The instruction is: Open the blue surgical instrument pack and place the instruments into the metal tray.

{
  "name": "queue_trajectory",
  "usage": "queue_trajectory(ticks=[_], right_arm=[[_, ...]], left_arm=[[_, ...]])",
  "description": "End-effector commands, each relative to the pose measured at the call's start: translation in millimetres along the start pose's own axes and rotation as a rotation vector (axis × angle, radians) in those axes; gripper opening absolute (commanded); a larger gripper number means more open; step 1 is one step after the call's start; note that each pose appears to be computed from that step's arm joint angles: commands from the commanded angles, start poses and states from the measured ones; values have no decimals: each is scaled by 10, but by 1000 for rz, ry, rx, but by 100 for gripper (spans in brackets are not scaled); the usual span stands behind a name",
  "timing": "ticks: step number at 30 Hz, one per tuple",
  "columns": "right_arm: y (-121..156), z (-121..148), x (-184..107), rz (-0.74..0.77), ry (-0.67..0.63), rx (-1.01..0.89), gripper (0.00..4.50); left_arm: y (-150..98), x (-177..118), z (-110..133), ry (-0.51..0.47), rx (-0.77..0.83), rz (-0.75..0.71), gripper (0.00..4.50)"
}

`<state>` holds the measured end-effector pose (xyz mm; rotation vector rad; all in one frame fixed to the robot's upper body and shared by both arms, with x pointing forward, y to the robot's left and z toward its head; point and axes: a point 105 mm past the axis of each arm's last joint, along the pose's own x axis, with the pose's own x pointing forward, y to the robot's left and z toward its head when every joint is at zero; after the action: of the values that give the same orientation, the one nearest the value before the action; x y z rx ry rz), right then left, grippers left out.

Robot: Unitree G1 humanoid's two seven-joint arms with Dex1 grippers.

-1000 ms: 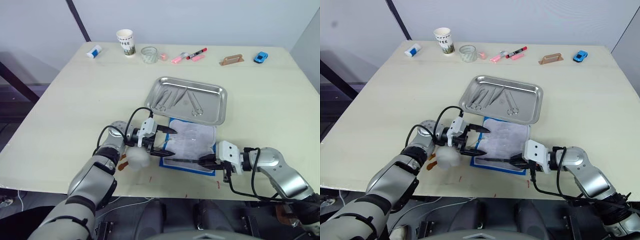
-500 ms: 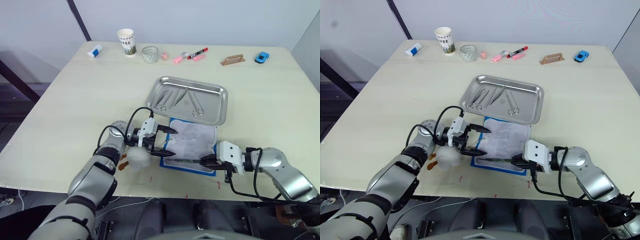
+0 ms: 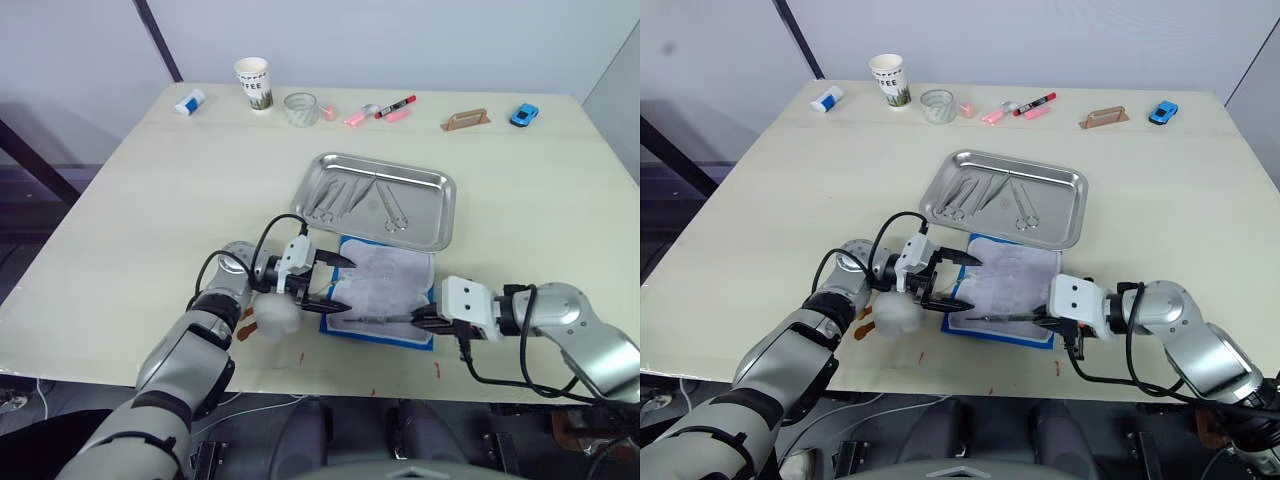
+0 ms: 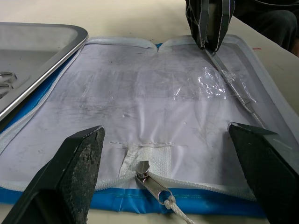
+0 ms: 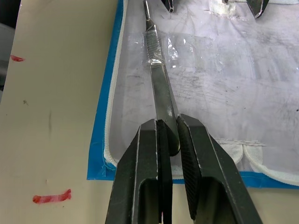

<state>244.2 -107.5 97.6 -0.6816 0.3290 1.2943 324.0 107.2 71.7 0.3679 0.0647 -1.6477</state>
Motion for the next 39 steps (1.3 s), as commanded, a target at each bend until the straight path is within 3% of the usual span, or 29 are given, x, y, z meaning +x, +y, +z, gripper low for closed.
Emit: queue_trajectory(ticks=[1,15,28,37,39], right_arm=[[-72,135,-98,-31,-17,-59,6],[-162,-12,-286,-60,18,-54,6],[-118,-47,-202,-44,-1,-57,6],[-97,-47,-183,-41,-4,-57,6],[-95,-49,-182,-40,-3,-56,6]], left_arm=[[-187,44,-194,45,-65,-75,450],[-209,47,-212,48,-68,-81,450],[-204,45,-206,38,-72,-72,450],[-167,124,-123,-53,-105,-49,450],[-196,145,-139,-26,-83,-76,450]])
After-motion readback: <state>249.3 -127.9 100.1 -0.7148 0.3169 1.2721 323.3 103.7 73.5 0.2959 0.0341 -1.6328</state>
